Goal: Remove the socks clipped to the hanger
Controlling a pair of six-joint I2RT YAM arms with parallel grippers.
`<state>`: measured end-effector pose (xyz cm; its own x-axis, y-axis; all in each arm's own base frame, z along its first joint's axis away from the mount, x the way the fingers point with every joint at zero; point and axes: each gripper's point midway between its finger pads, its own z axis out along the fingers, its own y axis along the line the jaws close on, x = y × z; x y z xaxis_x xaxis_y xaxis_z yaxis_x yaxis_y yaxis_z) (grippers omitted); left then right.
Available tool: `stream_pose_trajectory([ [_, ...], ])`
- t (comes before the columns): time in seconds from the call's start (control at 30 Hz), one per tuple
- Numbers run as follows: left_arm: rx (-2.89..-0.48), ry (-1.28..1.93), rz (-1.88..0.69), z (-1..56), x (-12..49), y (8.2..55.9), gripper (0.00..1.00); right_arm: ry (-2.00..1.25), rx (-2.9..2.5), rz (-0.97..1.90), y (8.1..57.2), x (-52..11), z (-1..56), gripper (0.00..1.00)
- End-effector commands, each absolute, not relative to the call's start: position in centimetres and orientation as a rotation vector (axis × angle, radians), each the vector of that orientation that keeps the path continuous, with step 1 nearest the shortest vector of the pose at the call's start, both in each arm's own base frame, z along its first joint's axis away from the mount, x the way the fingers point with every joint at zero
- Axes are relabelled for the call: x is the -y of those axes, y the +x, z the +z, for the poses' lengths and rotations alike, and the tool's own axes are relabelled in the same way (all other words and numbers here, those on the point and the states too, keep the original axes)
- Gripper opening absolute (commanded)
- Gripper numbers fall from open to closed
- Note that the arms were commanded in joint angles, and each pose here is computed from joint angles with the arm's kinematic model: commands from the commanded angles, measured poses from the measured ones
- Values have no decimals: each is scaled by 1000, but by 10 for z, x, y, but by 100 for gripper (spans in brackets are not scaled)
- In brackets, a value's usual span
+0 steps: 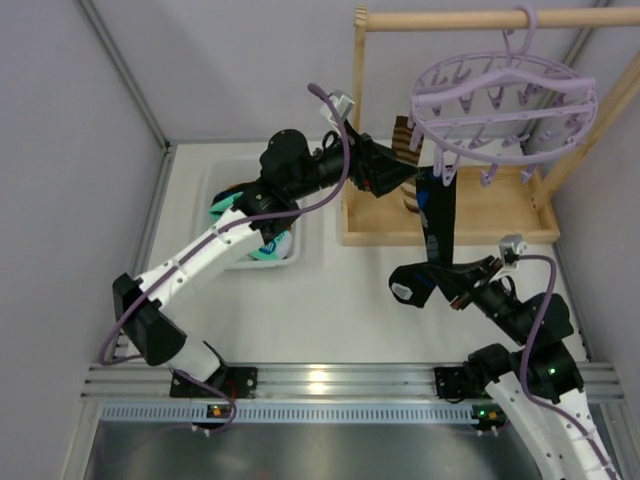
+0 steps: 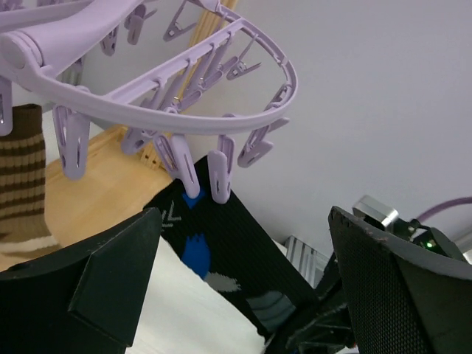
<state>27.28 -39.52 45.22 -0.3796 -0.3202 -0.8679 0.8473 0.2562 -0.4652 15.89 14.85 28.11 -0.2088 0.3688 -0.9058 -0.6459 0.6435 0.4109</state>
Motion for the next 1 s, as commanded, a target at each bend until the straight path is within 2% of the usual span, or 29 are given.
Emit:
stream_pose_trajectory([
  [0.0, -1335, 560, -1453, 485, 413, 273, 98, -280, -1448, 991, 138, -149, 310, 0],
  [0.37, -1366, 557, -1528, 473, 457, 298, 98, -305, -1368, 994, 118, -143, 342, 0],
  [0.97, -1394, 560, -1555, 445, 502, 313, 93, -329, -1341, 992, 105, -139, 354, 0],
])
